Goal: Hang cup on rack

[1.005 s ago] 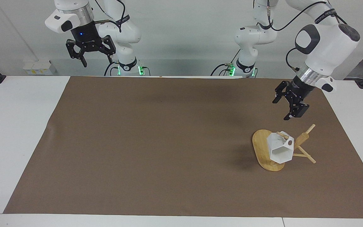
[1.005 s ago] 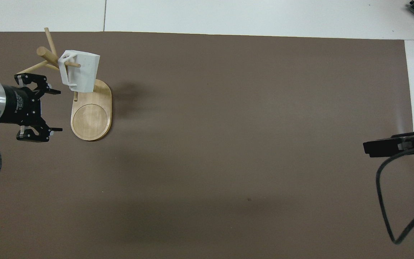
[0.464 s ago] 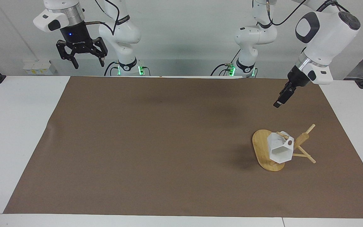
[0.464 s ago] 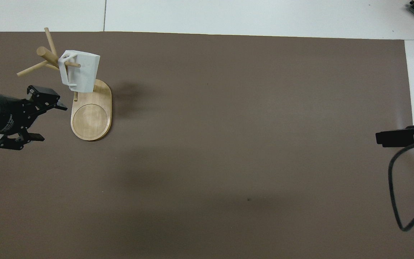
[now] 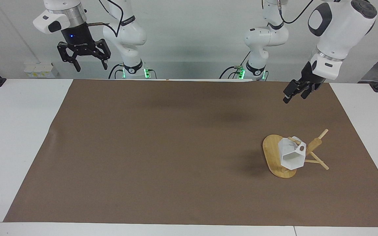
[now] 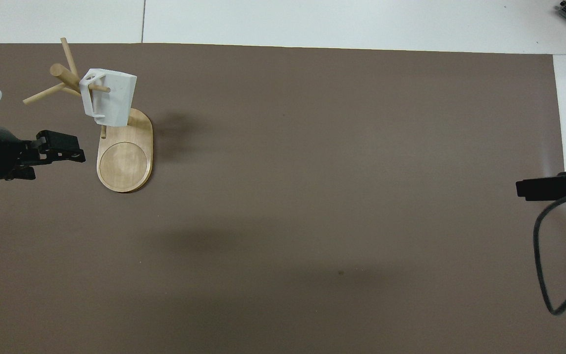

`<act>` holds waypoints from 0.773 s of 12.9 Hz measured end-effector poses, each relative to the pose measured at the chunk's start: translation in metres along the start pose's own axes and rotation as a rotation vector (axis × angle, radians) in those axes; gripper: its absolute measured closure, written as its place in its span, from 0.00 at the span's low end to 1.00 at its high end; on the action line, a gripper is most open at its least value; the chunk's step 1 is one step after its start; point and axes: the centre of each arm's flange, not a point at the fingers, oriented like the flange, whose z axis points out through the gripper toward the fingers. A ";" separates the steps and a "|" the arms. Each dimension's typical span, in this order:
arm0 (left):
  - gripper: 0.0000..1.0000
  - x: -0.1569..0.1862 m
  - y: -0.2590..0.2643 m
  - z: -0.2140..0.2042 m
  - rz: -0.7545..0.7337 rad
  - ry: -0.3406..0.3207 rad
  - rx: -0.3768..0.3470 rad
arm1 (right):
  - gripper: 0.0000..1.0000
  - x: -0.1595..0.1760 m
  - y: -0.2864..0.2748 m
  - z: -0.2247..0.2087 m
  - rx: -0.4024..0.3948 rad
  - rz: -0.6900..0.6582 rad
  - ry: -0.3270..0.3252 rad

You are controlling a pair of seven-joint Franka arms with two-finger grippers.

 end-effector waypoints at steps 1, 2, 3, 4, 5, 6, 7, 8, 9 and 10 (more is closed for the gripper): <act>0.00 0.000 0.001 -0.008 0.059 -0.001 0.004 | 0.00 0.000 0.000 0.000 0.000 0.000 0.000; 0.00 0.001 0.002 -0.016 0.114 -0.005 0.006 | 0.00 0.000 0.000 0.000 0.000 0.000 0.000; 0.00 0.003 0.003 -0.025 0.163 -0.009 0.007 | 0.00 0.000 0.000 0.000 0.000 0.000 0.000; 0.00 0.006 0.005 -0.033 0.203 -0.011 0.009 | 0.00 0.000 0.000 0.000 0.000 0.000 0.000; 0.00 0.009 0.005 -0.038 0.235 -0.009 0.021 | 0.00 0.000 0.000 0.000 0.000 0.000 0.000; 0.00 0.010 0.005 -0.042 0.263 -0.011 0.043 | 0.00 0.000 0.000 0.000 0.000 0.000 0.000; 0.00 0.010 0.006 -0.043 0.283 -0.014 0.063 | 0.00 0.000 0.000 0.000 0.000 0.000 -0.001; 0.00 0.009 0.010 -0.044 0.296 -0.015 0.073 | 0.00 0.000 0.000 0.000 0.000 0.000 -0.001; 0.00 0.007 0.013 -0.045 0.305 -0.022 0.079 | 0.00 0.000 0.000 0.000 0.000 0.000 -0.001; 0.00 0.005 0.015 -0.047 0.314 -0.028 0.083 | 0.00 0.000 0.000 0.000 0.000 0.000 -0.001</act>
